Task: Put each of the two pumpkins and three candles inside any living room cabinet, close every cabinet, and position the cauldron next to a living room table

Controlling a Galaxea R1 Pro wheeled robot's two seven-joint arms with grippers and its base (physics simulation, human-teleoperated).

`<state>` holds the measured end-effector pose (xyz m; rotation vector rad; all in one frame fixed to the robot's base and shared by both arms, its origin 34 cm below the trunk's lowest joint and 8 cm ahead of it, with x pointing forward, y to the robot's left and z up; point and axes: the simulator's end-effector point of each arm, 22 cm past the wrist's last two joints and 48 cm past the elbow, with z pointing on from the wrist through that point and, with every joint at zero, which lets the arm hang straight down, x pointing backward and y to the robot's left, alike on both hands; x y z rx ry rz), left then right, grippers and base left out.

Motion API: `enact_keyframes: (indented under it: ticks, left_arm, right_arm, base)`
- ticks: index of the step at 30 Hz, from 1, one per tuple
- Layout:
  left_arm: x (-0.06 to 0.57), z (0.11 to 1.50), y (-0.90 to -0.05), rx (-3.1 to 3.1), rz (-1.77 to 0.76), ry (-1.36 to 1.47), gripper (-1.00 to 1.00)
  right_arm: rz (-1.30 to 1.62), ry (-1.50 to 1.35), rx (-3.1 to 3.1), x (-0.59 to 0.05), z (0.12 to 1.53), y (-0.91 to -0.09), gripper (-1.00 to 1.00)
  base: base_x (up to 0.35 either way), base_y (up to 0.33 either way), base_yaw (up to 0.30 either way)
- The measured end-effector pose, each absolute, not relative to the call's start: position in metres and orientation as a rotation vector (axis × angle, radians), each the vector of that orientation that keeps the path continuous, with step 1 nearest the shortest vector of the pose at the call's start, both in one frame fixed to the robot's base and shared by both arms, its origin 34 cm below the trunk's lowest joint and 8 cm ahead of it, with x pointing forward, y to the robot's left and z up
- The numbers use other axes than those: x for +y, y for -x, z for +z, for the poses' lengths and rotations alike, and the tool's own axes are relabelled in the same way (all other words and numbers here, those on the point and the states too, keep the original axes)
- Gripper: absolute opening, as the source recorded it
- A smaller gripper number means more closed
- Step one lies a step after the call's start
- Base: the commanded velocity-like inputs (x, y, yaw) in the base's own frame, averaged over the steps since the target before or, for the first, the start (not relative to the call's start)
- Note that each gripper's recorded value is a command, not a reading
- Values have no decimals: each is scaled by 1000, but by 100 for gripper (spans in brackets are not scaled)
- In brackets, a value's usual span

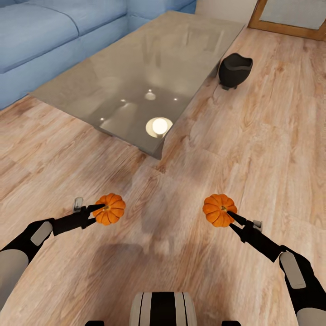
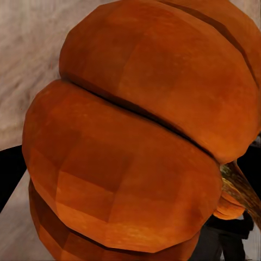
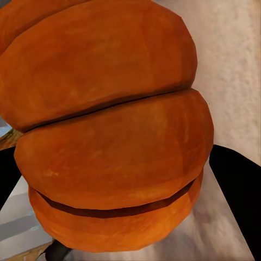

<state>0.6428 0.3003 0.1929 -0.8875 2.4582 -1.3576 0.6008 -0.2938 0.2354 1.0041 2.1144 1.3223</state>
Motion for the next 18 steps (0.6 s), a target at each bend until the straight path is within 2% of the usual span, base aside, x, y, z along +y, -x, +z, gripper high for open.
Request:
enact_keyframes:
  ticks: [11,14,18]
  left_arm:
    - [295,228,-658,2387,-1419,826,-100]
    - [295,235,-661,2382,-1418,813,-100]
    - [294,246,-665,2370,-1419,794,-100]
  right_arm:
    - [1290,-987,2126,-295,249,-607,-100]
    - [1287,-982,2119,-296,255,-610,-100]
    - [1286,-969,2109,-297,264,-614,-100]
  base:
    - [-68,0,0]
    - [-234,0,-38]
    - [-296,0,-172]
